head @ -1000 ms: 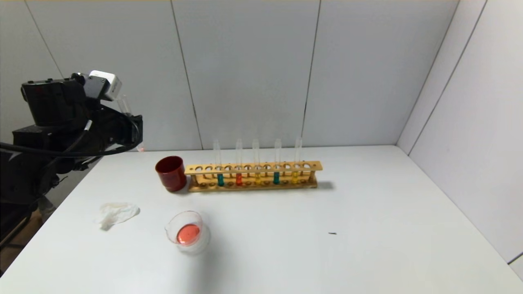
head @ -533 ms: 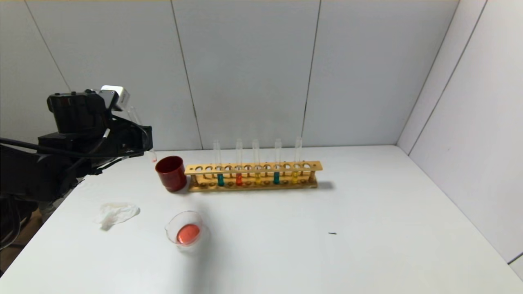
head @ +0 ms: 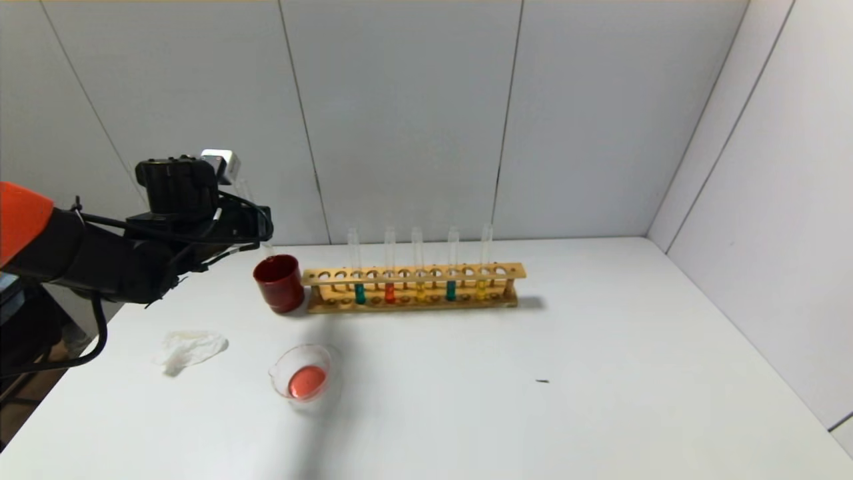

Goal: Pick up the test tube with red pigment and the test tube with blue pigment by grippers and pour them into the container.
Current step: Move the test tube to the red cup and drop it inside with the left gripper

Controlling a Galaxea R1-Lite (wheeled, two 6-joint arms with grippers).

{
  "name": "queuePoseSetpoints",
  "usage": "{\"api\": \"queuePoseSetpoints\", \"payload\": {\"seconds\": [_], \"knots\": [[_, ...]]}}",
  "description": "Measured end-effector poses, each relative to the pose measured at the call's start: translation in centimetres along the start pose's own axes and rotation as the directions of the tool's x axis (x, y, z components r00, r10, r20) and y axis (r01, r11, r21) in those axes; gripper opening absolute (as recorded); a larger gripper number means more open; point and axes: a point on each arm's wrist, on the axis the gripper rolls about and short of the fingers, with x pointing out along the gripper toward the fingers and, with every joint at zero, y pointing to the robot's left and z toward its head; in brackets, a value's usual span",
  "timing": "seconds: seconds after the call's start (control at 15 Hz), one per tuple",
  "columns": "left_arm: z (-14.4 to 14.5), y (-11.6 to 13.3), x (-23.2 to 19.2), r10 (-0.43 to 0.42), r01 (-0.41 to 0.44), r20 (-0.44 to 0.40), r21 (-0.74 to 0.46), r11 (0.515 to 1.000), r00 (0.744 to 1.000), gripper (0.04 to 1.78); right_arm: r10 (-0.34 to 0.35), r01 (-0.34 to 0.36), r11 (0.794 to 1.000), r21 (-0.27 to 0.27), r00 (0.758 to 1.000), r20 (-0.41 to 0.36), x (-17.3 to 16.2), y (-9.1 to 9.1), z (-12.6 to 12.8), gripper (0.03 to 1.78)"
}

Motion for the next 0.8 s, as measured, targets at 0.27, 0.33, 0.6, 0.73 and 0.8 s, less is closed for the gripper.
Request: {"api": "queuePoseSetpoints", "payload": {"seconds": [0.27, 0.33, 0.6, 0.73, 0.8], "knots": [[-1.6, -0.1, 2.2, 0.0, 0.0, -0.033, 0.002, 1.0, 0.999, 0.32, 0.0, 0.0, 1.0, 0.0, 1.0, 0.0, 0.0, 0.0, 0.0, 1.75], [-2.0, -0.2, 2.5, -0.001, 0.001, -0.043, 0.004, 1.0, 0.999, 0.32, 0.0, 0.0, 1.0, 0.0, 1.0, 0.0, 0.0, 0.0, 0.0, 1.75], [-3.5, -0.2, 3.7, 0.0, 0.001, -0.076, 0.004, 1.0, 0.997, 0.32, 0.0, 0.0, 1.0, 0.0, 1.0, 0.0, 0.0, 0.0, 0.0, 1.75], [-3.9, -0.3, 4.0, 0.0, 0.0, -0.085, 0.005, 1.0, 0.996, 0.32, 0.0, 0.0, 1.0, 0.0, 1.0, 0.0, 0.0, 0.0, 0.0, 1.75], [-4.1, -0.3, 4.2, 0.0, 0.001, -0.09, 0.005, 1.0, 0.996, 0.32, 0.0, 0.0, 1.0, 0.0, 1.0, 0.0, 0.0, 0.0, 0.0, 1.75]]}}
